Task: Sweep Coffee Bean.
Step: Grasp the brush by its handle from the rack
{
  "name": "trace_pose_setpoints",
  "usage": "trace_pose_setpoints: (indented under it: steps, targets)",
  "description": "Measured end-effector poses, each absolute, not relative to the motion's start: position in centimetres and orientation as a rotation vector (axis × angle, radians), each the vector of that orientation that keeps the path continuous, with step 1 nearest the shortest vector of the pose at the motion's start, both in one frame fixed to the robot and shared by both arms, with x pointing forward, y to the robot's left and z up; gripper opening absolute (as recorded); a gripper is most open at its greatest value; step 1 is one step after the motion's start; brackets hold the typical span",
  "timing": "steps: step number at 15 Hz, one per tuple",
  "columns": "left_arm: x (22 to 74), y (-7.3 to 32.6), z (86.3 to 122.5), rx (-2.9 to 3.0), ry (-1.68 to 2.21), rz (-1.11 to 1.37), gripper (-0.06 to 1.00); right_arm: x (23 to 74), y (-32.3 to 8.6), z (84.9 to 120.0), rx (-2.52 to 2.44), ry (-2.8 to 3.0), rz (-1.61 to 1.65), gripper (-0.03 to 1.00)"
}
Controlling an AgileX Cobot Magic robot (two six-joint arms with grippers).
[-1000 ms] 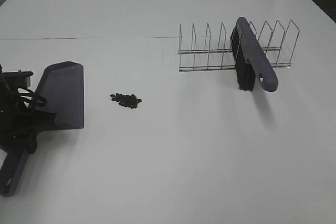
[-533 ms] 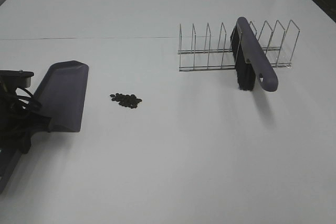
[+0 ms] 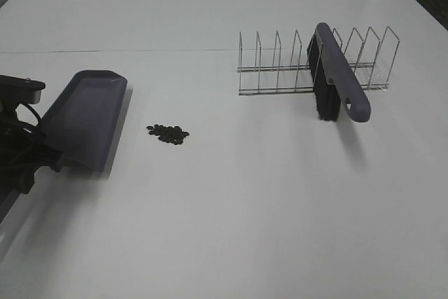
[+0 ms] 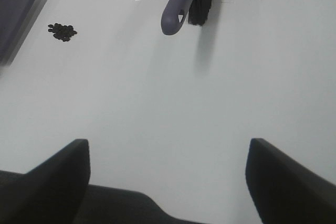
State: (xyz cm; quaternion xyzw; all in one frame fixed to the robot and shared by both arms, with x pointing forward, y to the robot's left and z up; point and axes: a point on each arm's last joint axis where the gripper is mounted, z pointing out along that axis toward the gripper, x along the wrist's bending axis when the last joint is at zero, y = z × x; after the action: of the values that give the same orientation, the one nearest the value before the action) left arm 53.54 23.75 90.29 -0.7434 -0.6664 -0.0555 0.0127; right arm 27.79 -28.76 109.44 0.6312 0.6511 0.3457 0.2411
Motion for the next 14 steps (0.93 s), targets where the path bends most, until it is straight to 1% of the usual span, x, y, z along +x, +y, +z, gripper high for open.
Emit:
trace_pose_setpoints:
  steps: [3,5,6,14]
  targets:
    - [53.5,23.8,90.3,-2.321,-2.068,-0.179,0.33,30.2,-28.6,111.3,1.765,1.814,0.903,0.77]
    - [53.6,23.8,90.3,-2.323,-2.063,-0.183,0.33,32.9,-28.4,112.1,1.813,1.857,0.846,0.77]
    - [53.6,23.9,90.3,-2.335,-2.032,-0.205,0.33,35.4,-28.2,112.5,1.881,1.88,0.799,0.77]
    - [53.7,24.1,90.4,-2.347,-2.0,-0.229,0.33,45.4,-27.4,113.1,2.043,1.991,0.606,0.77]
